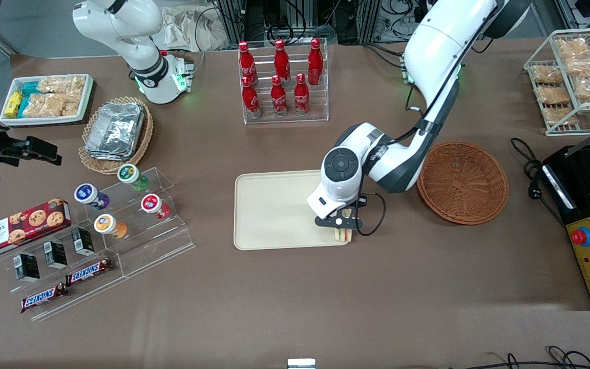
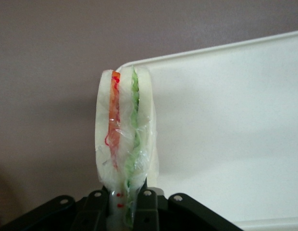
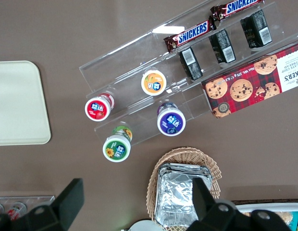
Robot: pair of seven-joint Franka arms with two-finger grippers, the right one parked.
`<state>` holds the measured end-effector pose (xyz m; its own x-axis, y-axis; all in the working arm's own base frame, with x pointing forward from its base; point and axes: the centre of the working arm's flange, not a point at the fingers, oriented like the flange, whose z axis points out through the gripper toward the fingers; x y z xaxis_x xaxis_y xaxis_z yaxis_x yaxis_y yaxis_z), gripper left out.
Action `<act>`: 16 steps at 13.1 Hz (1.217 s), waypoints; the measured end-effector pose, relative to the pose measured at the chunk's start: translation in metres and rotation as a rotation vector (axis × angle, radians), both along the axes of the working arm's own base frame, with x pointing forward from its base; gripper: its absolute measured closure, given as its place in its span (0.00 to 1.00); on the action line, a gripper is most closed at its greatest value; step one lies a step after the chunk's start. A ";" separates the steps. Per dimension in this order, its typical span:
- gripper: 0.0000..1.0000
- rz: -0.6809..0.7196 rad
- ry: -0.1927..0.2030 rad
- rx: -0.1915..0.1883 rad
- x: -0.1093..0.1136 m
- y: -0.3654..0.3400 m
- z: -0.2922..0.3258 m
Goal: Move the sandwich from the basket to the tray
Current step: 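Carry the sandwich over the cream tray and lower it, then open the left gripper to release the sandwich onto the tray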
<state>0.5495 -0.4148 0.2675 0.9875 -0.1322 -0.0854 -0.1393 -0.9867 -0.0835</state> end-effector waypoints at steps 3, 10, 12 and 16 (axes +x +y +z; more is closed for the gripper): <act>0.80 -0.013 0.003 -0.002 -0.005 -0.007 -0.008; 0.83 0.000 0.014 0.003 -0.014 -0.016 -0.021; 0.64 0.006 0.015 0.003 -0.014 -0.016 -0.024; 0.22 0.140 -0.015 -0.002 -0.009 -0.018 -0.017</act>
<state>0.5407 -0.4329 0.2508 0.9975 0.0067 -0.0709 0.0009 -0.9966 -0.0826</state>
